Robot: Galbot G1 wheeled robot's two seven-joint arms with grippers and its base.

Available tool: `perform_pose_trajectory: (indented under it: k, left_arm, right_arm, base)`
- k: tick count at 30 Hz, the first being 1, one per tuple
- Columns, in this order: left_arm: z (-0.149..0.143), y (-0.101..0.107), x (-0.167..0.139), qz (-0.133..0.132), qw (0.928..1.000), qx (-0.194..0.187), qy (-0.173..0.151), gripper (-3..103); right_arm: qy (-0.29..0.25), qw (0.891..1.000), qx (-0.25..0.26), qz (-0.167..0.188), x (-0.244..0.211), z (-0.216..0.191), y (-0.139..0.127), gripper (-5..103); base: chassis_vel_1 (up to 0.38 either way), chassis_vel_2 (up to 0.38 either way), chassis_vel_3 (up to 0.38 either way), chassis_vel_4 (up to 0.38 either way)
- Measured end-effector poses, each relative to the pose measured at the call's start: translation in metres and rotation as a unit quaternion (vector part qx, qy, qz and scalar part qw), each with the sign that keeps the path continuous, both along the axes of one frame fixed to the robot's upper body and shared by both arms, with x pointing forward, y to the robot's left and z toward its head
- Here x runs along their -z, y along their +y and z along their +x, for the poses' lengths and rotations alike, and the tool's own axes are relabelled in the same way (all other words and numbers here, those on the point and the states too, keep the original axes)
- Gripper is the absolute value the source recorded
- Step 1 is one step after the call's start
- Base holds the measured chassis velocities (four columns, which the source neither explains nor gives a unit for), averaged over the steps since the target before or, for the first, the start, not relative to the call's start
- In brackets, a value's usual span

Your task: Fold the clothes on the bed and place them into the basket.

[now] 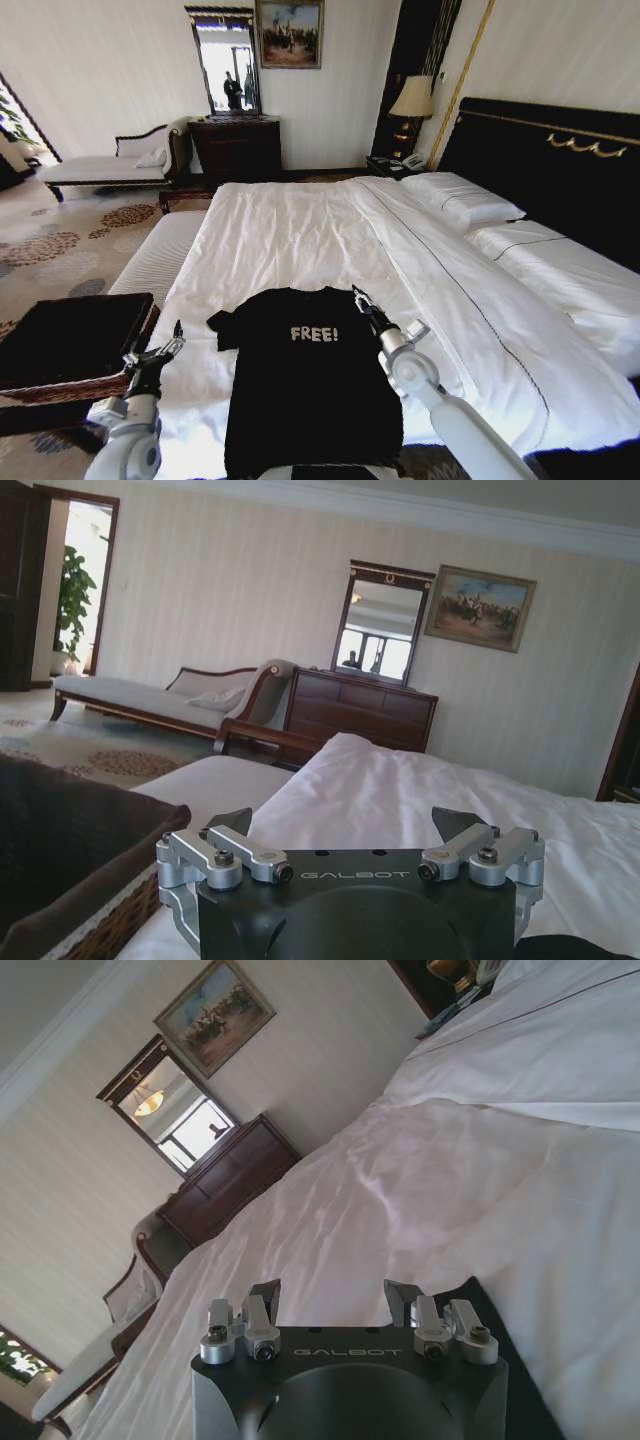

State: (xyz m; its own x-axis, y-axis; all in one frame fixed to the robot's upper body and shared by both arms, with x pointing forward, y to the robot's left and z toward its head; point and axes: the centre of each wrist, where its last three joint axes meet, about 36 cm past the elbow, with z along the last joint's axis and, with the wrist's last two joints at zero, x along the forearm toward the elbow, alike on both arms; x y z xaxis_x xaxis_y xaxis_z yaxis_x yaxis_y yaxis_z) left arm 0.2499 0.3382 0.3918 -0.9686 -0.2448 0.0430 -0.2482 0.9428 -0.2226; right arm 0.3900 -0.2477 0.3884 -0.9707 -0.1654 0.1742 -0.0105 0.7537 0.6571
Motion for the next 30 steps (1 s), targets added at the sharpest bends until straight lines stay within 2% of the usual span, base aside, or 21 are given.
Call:
perform_pose_trajectory:
  k: [3,4,5,6,8,9,10,11,13,19,25,30]
  left_arm:
    - [0.006,0.000,0.016,-0.067,0.9970,-0.001,0.038,100]
    - [0.008,-0.001,0.020,-0.117,0.9919,0.003,0.050,100]
    - [0.008,-0.001,0.020,-0.117,0.9919,0.003,0.050,100]
    - [0.012,-0.002,0.020,-0.172,0.9835,0.009,0.055,100]
    - [0.021,-0.004,0.017,-0.262,0.9634,0.022,0.053,100]
    - [0.021,-0.004,0.017,-0.262,0.9634,0.022,0.053,100]
    - [0.026,-0.004,0.015,-0.287,0.9561,0.026,0.053,100]
    - [0.031,-0.003,0.015,-0.303,0.9510,0.027,0.055,100]
    - [0.041,-0.003,0.017,-0.318,0.9455,0.032,0.061,100]
    - [0.063,-0.002,0.025,-0.324,0.9430,0.036,0.067,100]
    - [0.083,0.000,0.049,-0.335,0.9379,0.024,0.086,100]
    - [0.098,0.004,0.057,-0.345,0.9352,0.014,0.080,100]
  right_arm:
    - [-0.018,0.999,0.032,-0.024,0.003,0.006,-0.005,71]
    - [-0.033,0.998,0.045,-0.040,0.004,0.010,-0.008,77]
    - [-0.033,0.998,0.045,-0.040,0.004,0.010,-0.008,77]
    - [-0.047,0.996,0.055,-0.051,0.005,0.013,-0.009,82]
    - [-0.061,0.995,0.062,-0.056,0.004,0.014,-0.011,93]
    - [-0.061,0.995,0.062,-0.056,0.004,0.014,-0.011,93]
    - [-0.064,0.994,0.064,-0.055,0.004,0.013,-0.010,93]
    - [-0.066,0.994,0.066,-0.052,0.003,0.011,-0.010,97]
    - [-0.067,0.994,0.072,-0.046,0.004,0.008,-0.008,100]
    - [-0.065,0.994,0.077,-0.038,0.007,0.000,-0.004,100]
    - [-0.066,0.994,0.072,-0.041,0.011,-0.009,0.001,100]
    - [-0.061,0.994,0.075,-0.043,0.013,-0.013,0.000,100]
  base:
    - [0.000,0.000,0.000,0.000]
    - [0.000,0.000,0.000,0.000]
    - [0.000,0.000,0.000,0.000]
    - [0.000,0.000,0.000,0.000]
    - [0.000,0.000,0.000,0.000]
    - [0.000,0.000,0.000,0.000]
    - [0.000,0.000,0.000,0.000]
    - [0.000,0.000,0.000,0.000]
    - [0.000,0.000,0.000,0.000]
    - [0.000,0.000,0.000,0.000]
    - [0.000,0.000,0.000,0.000]
    - [0.000,0.000,0.000,0.000]
